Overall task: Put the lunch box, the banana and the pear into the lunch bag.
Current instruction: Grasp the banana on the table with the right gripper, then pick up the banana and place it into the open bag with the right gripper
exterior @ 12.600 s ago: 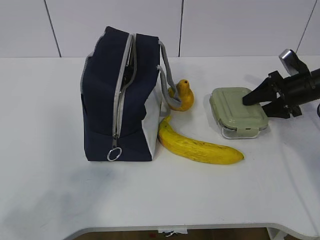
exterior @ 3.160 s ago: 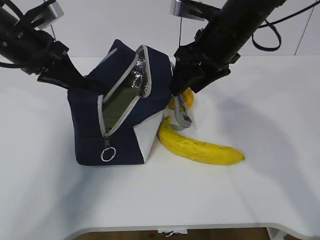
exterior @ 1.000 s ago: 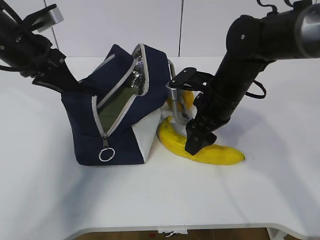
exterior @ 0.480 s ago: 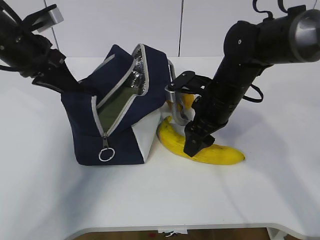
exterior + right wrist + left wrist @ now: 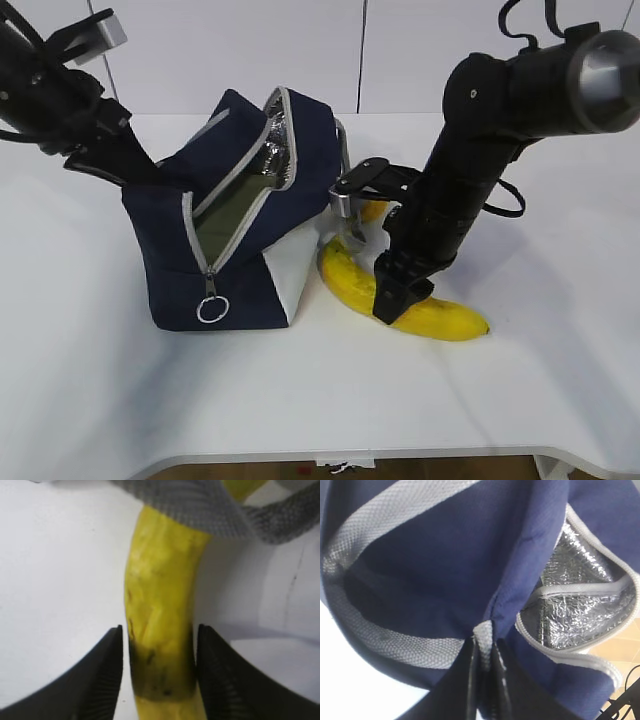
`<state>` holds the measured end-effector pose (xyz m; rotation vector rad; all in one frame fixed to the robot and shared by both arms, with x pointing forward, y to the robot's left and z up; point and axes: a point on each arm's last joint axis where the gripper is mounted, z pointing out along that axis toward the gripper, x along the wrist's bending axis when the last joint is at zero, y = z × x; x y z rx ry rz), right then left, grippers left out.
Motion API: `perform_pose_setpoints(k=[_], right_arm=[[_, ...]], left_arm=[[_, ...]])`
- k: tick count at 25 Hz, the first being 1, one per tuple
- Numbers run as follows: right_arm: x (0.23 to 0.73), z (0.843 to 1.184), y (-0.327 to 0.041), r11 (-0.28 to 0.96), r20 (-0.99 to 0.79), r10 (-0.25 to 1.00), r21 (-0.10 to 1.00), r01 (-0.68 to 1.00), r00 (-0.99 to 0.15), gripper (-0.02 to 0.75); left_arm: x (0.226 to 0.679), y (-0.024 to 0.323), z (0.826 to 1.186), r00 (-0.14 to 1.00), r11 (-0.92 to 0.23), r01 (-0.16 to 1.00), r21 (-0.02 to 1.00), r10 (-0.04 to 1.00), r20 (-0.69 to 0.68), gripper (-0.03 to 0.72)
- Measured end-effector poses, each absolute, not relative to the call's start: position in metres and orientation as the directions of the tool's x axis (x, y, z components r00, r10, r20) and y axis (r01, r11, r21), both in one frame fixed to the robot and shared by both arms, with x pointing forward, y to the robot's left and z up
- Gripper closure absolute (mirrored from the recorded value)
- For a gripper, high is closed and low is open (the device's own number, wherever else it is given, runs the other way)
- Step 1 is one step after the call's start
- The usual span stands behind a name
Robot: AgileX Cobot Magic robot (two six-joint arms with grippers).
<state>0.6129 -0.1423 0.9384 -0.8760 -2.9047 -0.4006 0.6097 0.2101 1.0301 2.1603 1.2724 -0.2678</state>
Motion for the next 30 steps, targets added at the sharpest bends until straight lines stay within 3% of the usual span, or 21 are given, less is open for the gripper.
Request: perform_pose_setpoints(k=[6, 17, 30], right_arm=[[0.607, 0.938, -0.143, 0.811, 0.199, 0.521, 0.187, 0.554, -0.830, 0.472], [0.596, 0.940, -0.143, 0.793, 0.308, 0.548, 0.103, 0.600, -0.778, 0.474], [0.596, 0.945, -0.148, 0.705, 0.276, 0.676, 0.030, 0.709, -0.683, 0.475]], left_arm=[[0.610, 0.210, 1.030, 0.518, -0.352, 0.846, 0.401, 0.723, -0.458, 0.675], [0.610, 0.210, 1.030, 0.518, -0.352, 0.845, 0.402, 0.724, -0.456, 0.675], [0.610, 0.210, 1.030, 0.518, -0.352, 0.845, 0.402, 0.724, -0.456, 0.675]])
